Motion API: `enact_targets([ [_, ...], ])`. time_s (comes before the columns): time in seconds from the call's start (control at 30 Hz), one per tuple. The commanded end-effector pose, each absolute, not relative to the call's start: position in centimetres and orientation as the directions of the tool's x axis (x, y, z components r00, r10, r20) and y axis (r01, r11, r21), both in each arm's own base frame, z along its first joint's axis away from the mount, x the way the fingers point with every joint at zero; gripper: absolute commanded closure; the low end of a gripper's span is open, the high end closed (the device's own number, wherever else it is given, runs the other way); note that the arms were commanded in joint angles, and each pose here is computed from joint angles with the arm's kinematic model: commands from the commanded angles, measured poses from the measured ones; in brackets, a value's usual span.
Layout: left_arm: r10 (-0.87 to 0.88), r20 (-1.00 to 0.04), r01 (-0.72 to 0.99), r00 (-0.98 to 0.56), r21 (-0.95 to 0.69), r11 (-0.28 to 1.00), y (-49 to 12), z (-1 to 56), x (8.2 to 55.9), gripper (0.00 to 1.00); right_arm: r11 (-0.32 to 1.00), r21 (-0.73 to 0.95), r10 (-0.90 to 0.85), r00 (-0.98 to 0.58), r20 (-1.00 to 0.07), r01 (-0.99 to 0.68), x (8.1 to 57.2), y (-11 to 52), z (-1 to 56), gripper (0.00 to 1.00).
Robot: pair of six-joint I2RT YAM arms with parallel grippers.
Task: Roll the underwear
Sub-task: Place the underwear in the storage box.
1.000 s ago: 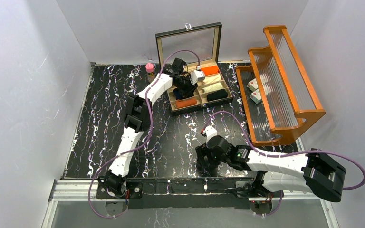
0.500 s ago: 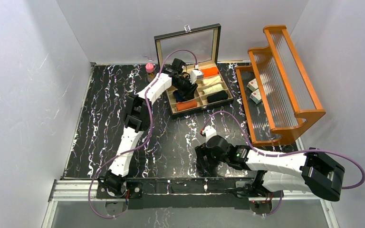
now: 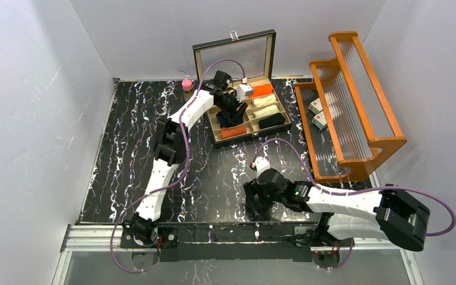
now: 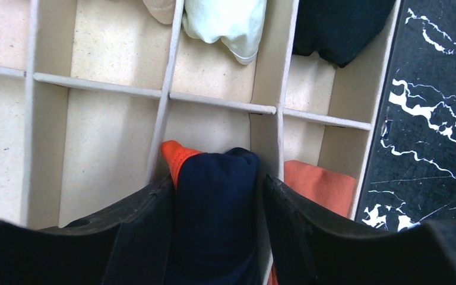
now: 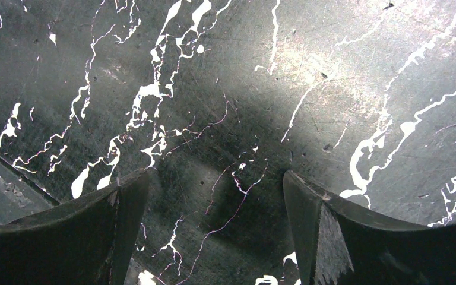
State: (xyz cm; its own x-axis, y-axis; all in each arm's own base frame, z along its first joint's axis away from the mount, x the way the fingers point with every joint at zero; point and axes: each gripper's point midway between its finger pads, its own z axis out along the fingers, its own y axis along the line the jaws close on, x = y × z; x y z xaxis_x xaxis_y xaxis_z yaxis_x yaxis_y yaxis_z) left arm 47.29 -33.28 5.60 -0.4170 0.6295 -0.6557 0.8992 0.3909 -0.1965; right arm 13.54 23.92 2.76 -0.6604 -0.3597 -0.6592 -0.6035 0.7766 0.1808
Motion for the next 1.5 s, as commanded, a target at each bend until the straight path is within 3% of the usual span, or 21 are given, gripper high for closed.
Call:
enact_targets([
  [0.0,0.577,-0.717,0.914,-0.390,-0.225,0.338,-34.3,12.8,44.8,0.45,0.768,0.203,-0.320,-0.638,-0.701,-0.608,14.5,25.4,4.7,0.10],
  [0.43,0.589,-0.724,0.916,-0.359,-0.153,0.370,-33.1,15.0,44.8,0.41,0.766,0.207,-0.318,-0.639,-0.701,-0.608,14.4,25.3,4.6,0.10],
  [0.77,0.684,-0.620,0.886,-0.384,-0.039,0.463,-29.6,11.9,45.4,0.36,0.766,0.212,-0.318,-0.644,-0.696,-0.608,14.3,25.4,4.5,0.09],
  [1.13,0.630,-0.716,0.889,-0.301,0.028,0.456,-30.6,15.9,46.6,0.32,0.765,0.212,-0.323,-0.647,-0.691,-0.609,14.3,25.5,4.3,0.09],
  [1.47,0.652,-0.697,0.864,-0.299,0.094,0.495,-29.3,15.0,47.6,0.29,0.762,0.216,-0.324,-0.649,-0.689,-0.610,14.2,25.6,4.3,0.09],
])
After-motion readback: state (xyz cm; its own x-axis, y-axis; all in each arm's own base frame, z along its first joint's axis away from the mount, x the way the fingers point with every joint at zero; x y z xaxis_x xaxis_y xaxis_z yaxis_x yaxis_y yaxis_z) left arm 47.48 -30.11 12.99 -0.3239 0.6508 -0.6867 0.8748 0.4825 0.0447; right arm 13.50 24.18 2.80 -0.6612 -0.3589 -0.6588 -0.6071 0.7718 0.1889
